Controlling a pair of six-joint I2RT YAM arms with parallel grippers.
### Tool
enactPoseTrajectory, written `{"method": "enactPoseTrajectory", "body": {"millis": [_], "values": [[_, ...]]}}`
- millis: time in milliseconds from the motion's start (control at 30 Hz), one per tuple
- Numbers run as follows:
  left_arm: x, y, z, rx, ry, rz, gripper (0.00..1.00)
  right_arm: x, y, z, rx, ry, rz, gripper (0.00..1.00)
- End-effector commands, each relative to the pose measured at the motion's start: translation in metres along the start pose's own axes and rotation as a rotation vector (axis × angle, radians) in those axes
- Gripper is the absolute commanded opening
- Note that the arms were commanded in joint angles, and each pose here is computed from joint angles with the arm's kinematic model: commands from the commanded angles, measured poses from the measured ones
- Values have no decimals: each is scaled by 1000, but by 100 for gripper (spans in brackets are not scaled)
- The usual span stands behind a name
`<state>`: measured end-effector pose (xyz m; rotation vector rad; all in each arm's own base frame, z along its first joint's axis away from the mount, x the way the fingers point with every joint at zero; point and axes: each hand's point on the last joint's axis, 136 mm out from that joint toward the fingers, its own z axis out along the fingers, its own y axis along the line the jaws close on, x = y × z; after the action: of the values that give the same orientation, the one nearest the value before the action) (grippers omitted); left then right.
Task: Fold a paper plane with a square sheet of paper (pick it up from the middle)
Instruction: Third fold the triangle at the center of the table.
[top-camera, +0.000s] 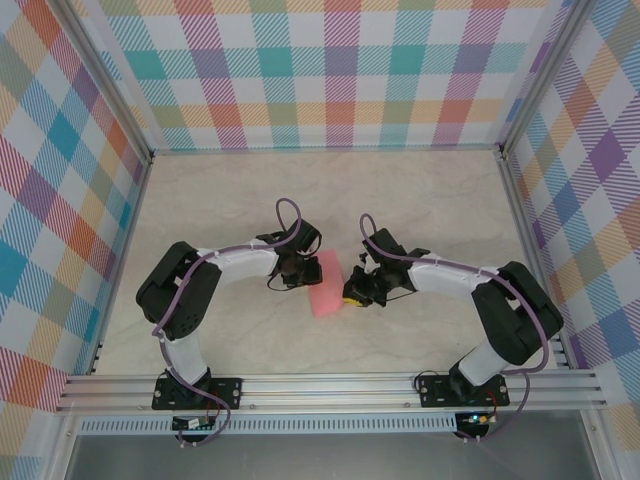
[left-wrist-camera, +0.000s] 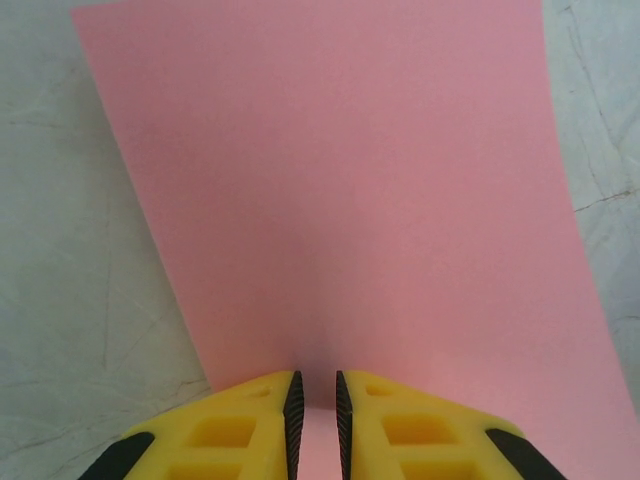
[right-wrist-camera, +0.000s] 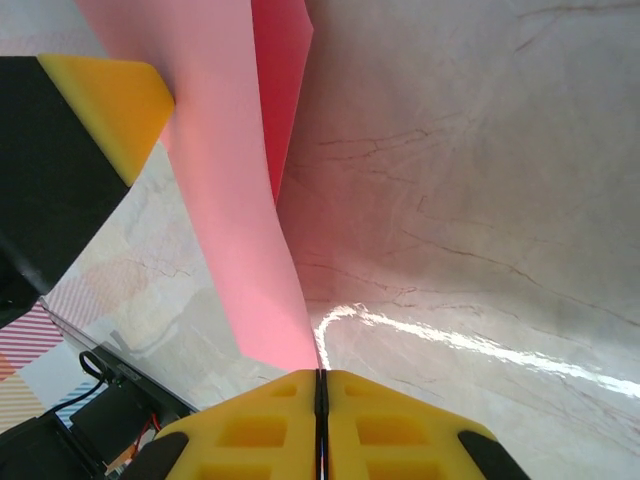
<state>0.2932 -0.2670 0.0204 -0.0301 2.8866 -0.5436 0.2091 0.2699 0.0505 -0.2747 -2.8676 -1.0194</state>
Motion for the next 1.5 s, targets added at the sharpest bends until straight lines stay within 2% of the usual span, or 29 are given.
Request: {"method": "enactPoseTrajectory", "body": {"millis": [0,400,667,800,933,1200,1467], "values": [[6,7,7,-40,28,15,19,9,-1,-4,2,18,14,9],[7,7,5,-37,27,18,19,1,26,-12,-85,-13,-30,10],[0,-18,-29,82,-32,34,20,4,4,-3,-4,5,10,9],[13,-31,-31,189,-4,21,18,7,-7,1,31,16,18,10],[26,-29,-25,200,34,13,15,8,-15,5,54,24,24,10],[38,-14,-7,127,86,-1,8,3,-6,6,30,20,12,10],[46,2,4,47,131,-11,8,-3,24,3,-61,16,-26,10]]}}
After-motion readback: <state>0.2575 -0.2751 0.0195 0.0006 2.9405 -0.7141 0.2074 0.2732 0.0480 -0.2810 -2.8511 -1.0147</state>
